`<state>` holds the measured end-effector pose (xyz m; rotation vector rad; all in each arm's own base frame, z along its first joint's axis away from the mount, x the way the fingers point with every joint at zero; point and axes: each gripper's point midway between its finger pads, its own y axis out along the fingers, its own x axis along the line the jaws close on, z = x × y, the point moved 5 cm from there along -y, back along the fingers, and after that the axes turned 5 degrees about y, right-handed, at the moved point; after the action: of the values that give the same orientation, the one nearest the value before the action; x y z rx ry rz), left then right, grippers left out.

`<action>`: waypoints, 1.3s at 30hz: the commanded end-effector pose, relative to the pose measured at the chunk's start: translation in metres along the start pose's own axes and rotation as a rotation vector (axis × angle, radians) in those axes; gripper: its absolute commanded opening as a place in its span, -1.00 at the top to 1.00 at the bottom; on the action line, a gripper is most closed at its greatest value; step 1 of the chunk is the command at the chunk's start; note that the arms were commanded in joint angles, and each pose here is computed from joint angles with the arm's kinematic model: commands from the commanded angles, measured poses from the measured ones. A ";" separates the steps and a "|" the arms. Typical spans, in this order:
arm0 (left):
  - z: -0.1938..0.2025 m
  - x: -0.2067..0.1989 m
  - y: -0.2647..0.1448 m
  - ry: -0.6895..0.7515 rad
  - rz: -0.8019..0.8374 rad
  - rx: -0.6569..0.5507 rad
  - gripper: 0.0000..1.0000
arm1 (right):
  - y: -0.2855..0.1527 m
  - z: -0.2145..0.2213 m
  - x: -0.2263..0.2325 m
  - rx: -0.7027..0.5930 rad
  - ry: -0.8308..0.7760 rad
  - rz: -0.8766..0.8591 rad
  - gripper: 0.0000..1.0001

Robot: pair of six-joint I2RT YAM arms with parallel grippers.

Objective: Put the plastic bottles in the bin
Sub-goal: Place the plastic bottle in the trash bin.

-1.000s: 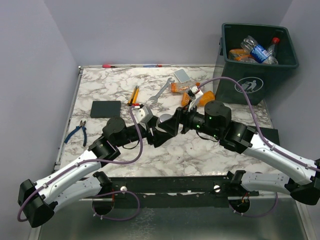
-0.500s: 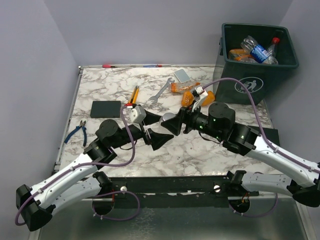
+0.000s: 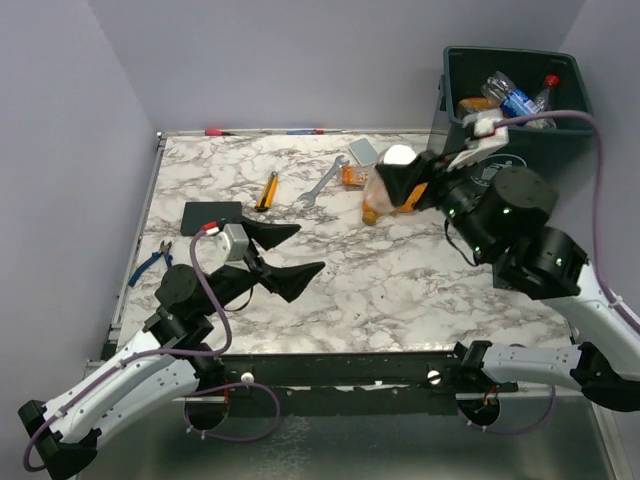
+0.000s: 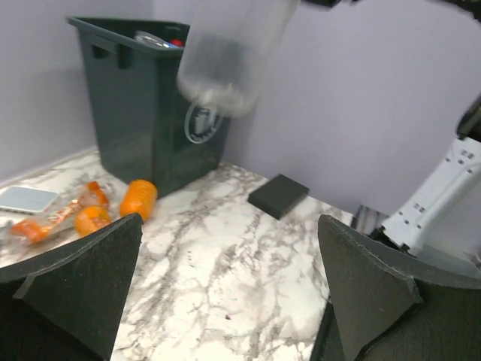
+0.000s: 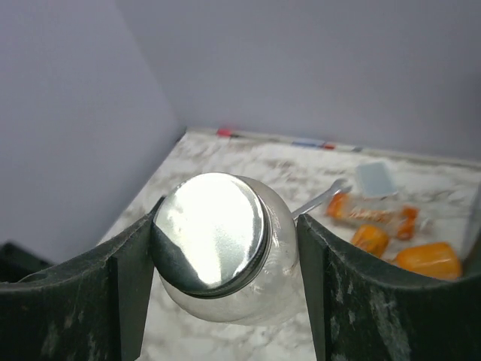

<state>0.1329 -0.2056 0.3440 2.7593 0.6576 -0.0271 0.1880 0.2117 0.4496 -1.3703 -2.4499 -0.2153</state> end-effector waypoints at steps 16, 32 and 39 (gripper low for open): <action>0.036 0.083 -0.079 0.127 -0.718 -0.071 -0.98 | 0.089 -0.181 -0.241 -0.573 0.031 0.770 0.99; 0.040 0.078 -0.074 0.119 -0.667 -0.036 -0.98 | 0.187 -0.055 -0.350 -0.082 0.135 0.761 0.99; 0.045 0.079 -0.070 0.124 -0.661 -0.008 -0.98 | 0.177 -0.030 -0.377 -0.006 0.138 0.855 0.77</action>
<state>0.1748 -0.1220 0.2738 2.3927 1.5627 0.0065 0.5331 0.0048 0.3721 -2.1732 -1.6377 -0.2333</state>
